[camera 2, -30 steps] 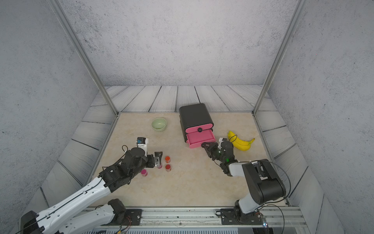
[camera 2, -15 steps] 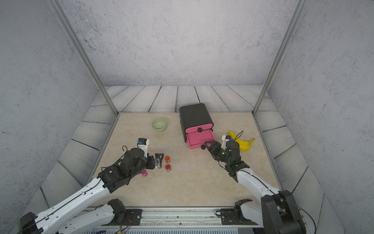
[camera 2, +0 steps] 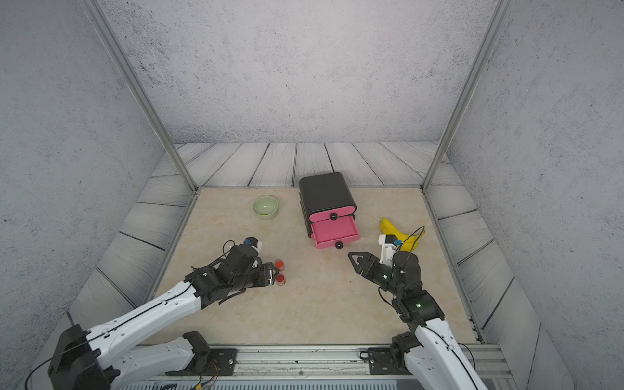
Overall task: Put the paint cans in the drawer according to color
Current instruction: Pick up the paint can at the center of the board.
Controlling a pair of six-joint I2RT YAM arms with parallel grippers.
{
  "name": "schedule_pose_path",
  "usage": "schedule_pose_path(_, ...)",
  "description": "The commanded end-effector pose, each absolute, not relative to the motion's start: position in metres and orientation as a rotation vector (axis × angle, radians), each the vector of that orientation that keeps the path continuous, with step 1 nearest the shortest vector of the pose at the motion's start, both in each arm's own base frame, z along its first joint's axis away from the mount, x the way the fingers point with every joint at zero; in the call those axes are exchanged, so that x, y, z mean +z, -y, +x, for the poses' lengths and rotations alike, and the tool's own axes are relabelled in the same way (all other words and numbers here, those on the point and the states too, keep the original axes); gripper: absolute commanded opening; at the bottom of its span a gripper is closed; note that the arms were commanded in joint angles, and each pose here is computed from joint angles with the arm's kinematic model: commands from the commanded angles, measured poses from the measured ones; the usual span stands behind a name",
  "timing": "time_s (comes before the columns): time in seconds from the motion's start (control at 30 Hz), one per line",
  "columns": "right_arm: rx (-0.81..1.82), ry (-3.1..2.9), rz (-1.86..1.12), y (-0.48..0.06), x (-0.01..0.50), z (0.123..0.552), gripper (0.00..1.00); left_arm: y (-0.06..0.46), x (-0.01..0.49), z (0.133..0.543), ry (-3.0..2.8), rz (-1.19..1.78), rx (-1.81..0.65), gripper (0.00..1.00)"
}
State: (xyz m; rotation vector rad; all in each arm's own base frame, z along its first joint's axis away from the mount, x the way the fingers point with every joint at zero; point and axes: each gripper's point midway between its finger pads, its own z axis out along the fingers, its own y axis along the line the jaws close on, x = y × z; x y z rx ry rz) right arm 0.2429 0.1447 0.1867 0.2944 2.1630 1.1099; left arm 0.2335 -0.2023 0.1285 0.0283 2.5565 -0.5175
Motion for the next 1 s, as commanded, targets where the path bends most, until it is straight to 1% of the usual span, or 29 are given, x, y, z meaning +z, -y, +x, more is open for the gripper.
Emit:
schedule_pose_path(0.0, 1.041, -2.298, 0.207, -0.149, 0.170, 0.239, 0.58, 0.189, 0.119, 0.244, -2.634, 0.033, -0.294, 0.70)
schedule_pose_path(0.07, 1.024, -2.333, 0.204, -0.150, 0.164, 0.242, 0.58, 0.183, 0.108, 0.252, -2.689, 0.054, -0.126, 0.69)
schedule_pose_path(0.13, 1.032, -2.330, 0.192, -0.153, 0.164, 0.244, 0.58, 0.183, 0.101, 0.262, -2.725, 0.073, -0.009, 0.69)
schedule_pose_path(0.27, 1.026, -2.324, 0.199, -0.152, 0.159, 0.246, 0.58, 0.199, 0.087, 0.282, -2.758, 0.142, 0.059, 0.69)
schedule_pose_path(0.47, 1.034, -2.331, 0.186, -0.154, 0.156, 0.246, 0.58, 0.222, 0.068, 0.302, -2.791, 0.180, 0.069, 0.69)
schedule_pose_path(0.6, 1.027, -2.338, 0.167, -0.155, 0.157, 0.248, 0.59, 0.226, 0.060, 0.308, -2.804, 0.191, 0.087, 0.67)
schedule_pose_path(0.8, 1.016, -2.331, 0.161, -0.155, 0.158, 0.250, 0.59, 0.220, 0.045, 0.311, -2.844, 0.156, 0.088, 0.59)
schedule_pose_path(0.97, 1.001, -2.312, 0.168, -0.152, 0.159, 0.253, 0.59, 0.224, 0.035, 0.309, -2.889, 0.148, 0.037, 0.54)
